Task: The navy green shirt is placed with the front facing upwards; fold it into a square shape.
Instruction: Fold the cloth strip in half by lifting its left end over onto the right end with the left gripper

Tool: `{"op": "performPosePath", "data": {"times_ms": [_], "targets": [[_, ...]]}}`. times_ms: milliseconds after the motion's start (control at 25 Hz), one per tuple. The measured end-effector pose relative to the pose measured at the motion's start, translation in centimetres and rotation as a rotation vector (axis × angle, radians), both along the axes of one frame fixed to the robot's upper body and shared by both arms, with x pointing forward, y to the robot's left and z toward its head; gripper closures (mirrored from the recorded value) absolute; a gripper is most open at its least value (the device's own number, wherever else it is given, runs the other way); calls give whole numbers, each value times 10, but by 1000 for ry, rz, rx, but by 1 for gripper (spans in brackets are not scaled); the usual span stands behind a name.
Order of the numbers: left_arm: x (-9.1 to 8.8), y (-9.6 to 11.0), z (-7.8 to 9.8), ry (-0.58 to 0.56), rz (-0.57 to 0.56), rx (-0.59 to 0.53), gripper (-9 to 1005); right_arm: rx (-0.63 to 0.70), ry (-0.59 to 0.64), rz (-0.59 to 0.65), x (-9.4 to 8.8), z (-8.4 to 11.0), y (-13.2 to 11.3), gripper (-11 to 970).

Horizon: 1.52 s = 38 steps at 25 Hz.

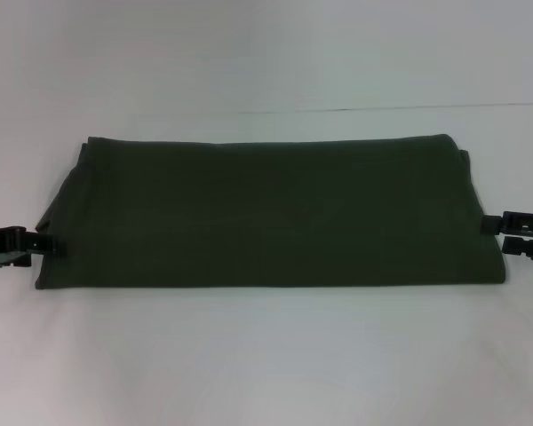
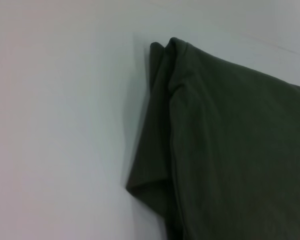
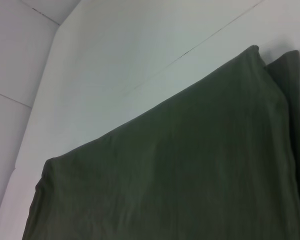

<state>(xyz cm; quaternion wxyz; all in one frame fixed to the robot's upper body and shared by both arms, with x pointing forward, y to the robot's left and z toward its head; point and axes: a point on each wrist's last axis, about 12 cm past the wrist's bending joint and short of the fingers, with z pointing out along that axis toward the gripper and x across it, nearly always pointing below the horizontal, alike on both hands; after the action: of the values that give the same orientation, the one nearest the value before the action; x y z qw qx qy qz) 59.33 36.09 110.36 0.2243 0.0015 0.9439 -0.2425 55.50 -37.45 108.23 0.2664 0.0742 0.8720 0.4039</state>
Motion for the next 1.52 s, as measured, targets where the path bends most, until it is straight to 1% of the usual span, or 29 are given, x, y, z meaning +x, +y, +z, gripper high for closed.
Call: {"op": "performPosePath", "data": {"times_ms": [680, 1160, 1360, 1520], "targets": [[-1, -4, -9, 12, -5, 27, 323, -10, 4, 21, 2, -2, 7, 163], [-1, -14, -10, 27, -55, 32, 330, -7, 6, 23, 1, -3, 8, 163], [1, -19, -9, 31, -72, 39, 358, -4, 8, 24, 1, -3, 8, 163], [0, -18, -10, 22, -57, 45, 434, -3, 8, 26, 1, -3, 9, 163]]}}
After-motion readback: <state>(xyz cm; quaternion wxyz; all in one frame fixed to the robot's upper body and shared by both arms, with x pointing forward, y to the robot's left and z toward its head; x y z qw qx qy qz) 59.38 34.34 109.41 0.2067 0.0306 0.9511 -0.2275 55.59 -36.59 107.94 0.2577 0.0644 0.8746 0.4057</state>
